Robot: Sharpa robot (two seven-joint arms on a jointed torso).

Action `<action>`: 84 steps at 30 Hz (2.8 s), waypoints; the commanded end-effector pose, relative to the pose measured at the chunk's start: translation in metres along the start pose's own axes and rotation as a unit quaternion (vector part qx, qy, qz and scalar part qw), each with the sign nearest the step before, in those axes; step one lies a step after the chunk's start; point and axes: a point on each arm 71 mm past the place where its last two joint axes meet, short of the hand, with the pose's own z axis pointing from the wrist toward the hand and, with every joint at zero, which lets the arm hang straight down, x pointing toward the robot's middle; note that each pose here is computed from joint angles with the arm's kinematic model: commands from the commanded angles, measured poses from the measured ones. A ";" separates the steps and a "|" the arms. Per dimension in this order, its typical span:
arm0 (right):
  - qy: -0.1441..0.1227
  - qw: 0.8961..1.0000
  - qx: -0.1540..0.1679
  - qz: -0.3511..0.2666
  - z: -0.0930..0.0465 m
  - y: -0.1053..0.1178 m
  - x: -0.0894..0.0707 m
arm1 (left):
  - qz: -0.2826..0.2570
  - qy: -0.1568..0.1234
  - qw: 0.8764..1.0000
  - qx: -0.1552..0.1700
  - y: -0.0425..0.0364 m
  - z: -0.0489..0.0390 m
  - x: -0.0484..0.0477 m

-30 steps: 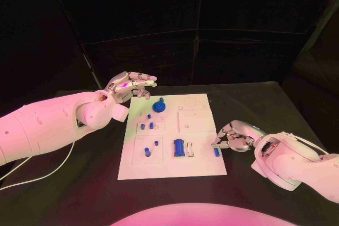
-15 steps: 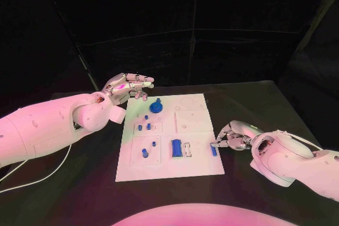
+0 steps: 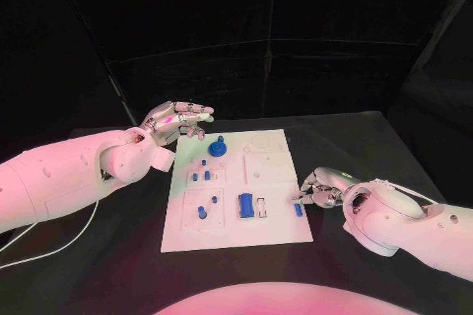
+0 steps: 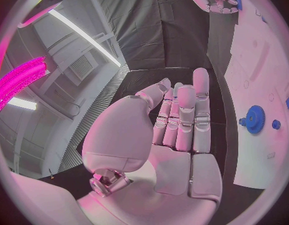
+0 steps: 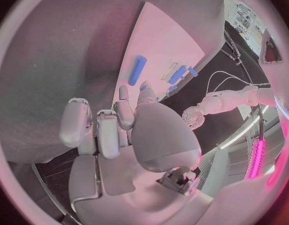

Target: Assemble the parts on the task board

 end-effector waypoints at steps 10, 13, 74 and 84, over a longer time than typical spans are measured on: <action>0.022 0.999 0.006 -0.037 -0.001 0.003 0.006 | -0.002 0.006 1.000 0.002 -0.0010 0.0002 0.0003; 0.027 0.999 0.004 -0.041 -0.001 0.004 0.007 | -0.002 0.006 1.000 0.002 -0.0009 0.0003 0.0004; -0.039 0.996 -0.064 -0.045 -0.016 0.040 0.019 | -0.007 0.018 1.000 -0.003 0.0010 -0.0013 0.0025; -0.028 0.998 -0.053 0.017 -0.014 0.045 0.023 | -0.007 0.017 1.000 -0.003 0.0007 -0.0018 0.0024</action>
